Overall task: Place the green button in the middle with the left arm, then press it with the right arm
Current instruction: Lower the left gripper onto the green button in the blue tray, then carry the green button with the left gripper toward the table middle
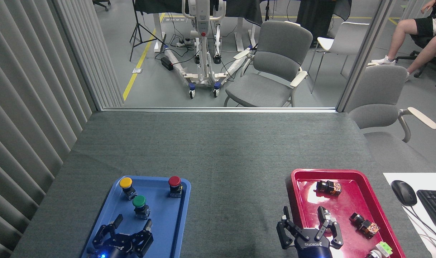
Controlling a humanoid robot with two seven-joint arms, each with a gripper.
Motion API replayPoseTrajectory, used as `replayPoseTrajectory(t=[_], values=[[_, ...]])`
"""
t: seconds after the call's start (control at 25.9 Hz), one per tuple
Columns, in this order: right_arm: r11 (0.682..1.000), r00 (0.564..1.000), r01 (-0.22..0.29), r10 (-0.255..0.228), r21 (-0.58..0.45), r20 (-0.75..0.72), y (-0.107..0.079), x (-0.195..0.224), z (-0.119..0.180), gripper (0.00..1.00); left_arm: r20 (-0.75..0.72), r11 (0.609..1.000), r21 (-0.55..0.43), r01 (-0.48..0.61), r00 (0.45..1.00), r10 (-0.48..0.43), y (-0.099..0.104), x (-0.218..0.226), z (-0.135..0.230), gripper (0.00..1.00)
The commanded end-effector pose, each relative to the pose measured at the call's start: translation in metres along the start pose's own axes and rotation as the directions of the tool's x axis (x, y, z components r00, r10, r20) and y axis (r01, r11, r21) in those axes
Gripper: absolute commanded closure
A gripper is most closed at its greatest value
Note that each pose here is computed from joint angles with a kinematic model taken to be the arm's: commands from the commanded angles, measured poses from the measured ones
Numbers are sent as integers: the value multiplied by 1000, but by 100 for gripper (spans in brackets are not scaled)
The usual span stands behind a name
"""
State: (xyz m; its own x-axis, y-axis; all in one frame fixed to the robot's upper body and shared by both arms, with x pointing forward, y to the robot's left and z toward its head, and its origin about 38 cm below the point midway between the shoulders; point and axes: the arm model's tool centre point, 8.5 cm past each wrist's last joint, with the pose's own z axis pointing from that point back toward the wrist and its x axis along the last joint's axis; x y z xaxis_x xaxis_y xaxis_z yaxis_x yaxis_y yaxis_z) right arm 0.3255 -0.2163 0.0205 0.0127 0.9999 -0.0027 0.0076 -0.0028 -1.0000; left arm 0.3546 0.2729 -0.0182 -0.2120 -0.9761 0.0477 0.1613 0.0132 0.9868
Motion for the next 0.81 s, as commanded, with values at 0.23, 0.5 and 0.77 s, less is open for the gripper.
replayPoseTrajectory(t=[0.23,0.5,0.77], values=[[1000,1000,-29,29,2,6,0,-9,1,1,-7,1000,-22,22,1000,-23,0,-6,-36,1],[999,999,-44,44,6,-14,0,-34,3,0,-16,998,-60,27,999,-28,-9,-12,-46,5],[999,999,-43,43,8,1,2,-33,7,1,-25,997,-72,27,999,-29,-10,-15,-52,23]])
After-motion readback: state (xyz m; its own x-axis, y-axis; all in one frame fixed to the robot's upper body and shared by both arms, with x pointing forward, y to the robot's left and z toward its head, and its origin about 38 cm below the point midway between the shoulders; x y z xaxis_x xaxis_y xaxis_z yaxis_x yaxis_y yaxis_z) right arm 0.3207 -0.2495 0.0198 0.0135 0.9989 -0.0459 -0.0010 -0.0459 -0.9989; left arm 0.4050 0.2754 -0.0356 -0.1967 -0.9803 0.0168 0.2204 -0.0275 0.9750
